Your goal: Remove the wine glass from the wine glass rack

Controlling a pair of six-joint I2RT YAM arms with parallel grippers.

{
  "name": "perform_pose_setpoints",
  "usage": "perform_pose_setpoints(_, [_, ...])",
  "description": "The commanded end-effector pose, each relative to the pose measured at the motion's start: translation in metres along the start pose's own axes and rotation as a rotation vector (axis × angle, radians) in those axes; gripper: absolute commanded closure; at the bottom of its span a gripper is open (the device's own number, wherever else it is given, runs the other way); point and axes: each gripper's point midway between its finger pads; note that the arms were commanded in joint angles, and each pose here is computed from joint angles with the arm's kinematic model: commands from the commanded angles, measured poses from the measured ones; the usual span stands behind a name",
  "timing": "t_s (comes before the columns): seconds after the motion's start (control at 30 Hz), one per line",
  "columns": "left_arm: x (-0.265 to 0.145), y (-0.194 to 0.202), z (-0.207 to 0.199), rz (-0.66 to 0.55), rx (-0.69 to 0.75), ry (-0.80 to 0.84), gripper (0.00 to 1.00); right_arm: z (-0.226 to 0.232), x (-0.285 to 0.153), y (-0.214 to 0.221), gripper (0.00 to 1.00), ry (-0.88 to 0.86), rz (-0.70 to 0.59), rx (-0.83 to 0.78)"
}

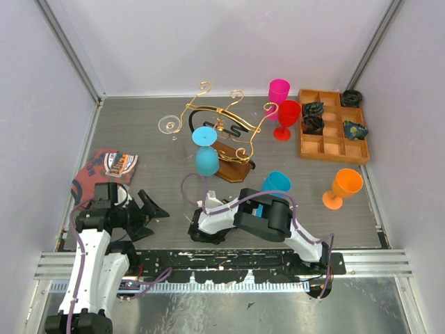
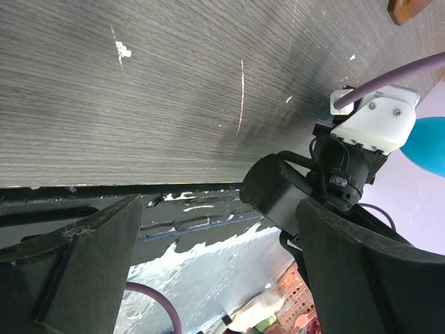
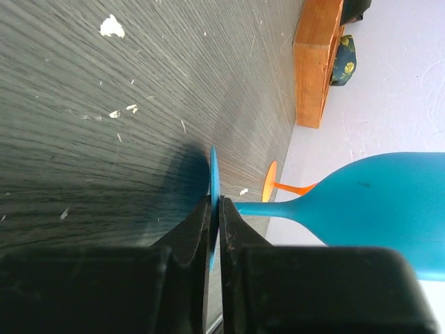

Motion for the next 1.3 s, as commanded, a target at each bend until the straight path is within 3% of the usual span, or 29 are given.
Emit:
perform_pose_setpoints(0.0, [0.001, 0.004, 0.000, 0.018, 0.012, 0.015, 0.02, 0.037, -0.005, -0.011, 0.87, -0.124, 0.013, 0.163])
perform_pose_setpoints(0.3, [0.002, 0.003, 0.000, 0.018, 0.010, 0.013, 0.02, 0.051, -0.008, -0.011, 0.79, -0.154, 0.034, 0.215])
perform_pose_setpoints(0.47, [0.002, 0.003, -0.001, 0.019, 0.011, 0.015, 0.02, 0.059, -0.013, -0.013, 0.63, -0.166, 0.035, 0.217])
perform_pose_setpoints(0.6, [0.002, 0.003, 0.000, 0.019, 0.009, 0.011, 0.02, 0.069, -0.019, -0.016, 0.55, -0.223, 0.034, 0.219])
perform_pose_setpoints(0.93, [0.003, 0.003, 0.001, 0.021, 0.003, 0.006, 0.02, 0.092, -0.053, -0.034, 0.48, -0.392, -0.016, 0.203])
perform_pose_setpoints(1.27, [0.002, 0.003, 0.001, 0.019, 0.007, 0.009, 0.02, 0.096, -0.101, -0.064, 0.50, -0.614, -0.117, 0.309])
Point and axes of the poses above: each gripper's point midway between its finger pads, its own x axis out along the fingers, its own z axis along the line the jaws close on, y = z × x, and after that the axes turned 8 degrees about -x, right-handed
